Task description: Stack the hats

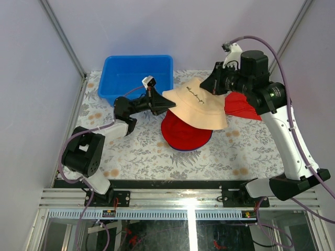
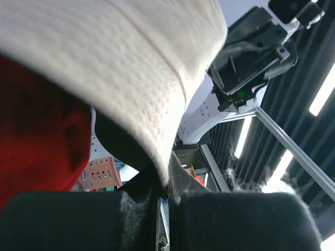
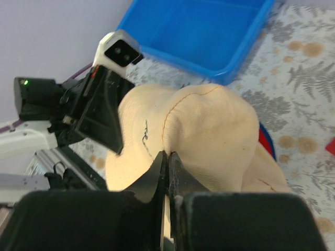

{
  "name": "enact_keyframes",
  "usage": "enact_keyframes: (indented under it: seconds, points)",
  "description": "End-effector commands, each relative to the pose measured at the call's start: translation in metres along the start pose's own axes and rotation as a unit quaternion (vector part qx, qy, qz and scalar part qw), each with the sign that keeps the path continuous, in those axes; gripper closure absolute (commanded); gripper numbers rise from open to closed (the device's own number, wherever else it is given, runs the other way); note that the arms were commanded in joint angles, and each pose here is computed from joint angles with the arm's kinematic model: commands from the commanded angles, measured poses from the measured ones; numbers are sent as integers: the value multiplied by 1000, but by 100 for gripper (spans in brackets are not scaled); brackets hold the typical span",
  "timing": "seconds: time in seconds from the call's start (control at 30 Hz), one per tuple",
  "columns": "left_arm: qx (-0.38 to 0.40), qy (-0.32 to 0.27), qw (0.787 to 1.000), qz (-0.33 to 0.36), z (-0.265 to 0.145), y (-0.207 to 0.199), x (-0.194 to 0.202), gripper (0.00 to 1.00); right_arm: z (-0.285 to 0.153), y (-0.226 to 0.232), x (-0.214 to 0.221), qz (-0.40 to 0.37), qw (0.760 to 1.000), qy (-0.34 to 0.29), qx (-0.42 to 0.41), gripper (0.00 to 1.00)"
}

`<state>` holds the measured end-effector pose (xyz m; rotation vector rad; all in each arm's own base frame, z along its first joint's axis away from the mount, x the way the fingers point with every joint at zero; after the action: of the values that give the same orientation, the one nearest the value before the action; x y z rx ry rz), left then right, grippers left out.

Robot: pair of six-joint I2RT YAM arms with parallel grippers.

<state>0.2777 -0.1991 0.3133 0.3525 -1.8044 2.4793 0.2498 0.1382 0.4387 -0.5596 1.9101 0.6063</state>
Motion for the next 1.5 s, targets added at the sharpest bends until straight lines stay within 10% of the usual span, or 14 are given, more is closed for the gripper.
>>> enact_keyframes:
  seconds: [0.0, 0.6, 0.93, 1.13, 1.47]
  points:
    - [10, -4, 998, 54, -35, 2, 10, 100, 2, 21, -10, -29, 999, -37, -3, 100]
    - [-58, -16, 998, 3, -78, 64, 38, 100, 36, 62, 49, -38, 998, 50, -23, 100]
    - [-121, -22, 992, -7, -86, 94, 30, 100, 15, 67, 34, -37, 999, 15, -24, 48]
    - [-126, -21, 992, -11, -84, 99, 16, 100, -18, 60, 6, -43, 997, -43, 52, 38]
    - [-98, -27, 995, -19, -90, 88, -5, 100, -16, -35, 60, 104, 986, 45, 126, 35]
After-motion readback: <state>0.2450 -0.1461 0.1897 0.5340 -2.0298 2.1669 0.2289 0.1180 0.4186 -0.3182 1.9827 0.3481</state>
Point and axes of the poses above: each gripper's point midway between its finger pads, its own z axis out along the fingers, its own y axis along the line the jaws close on, x = y × z, the point moved 10 cm from there along -z, back along the fingers, and after that the axes turned 15 degrees about -z, right-handed, at the moved point
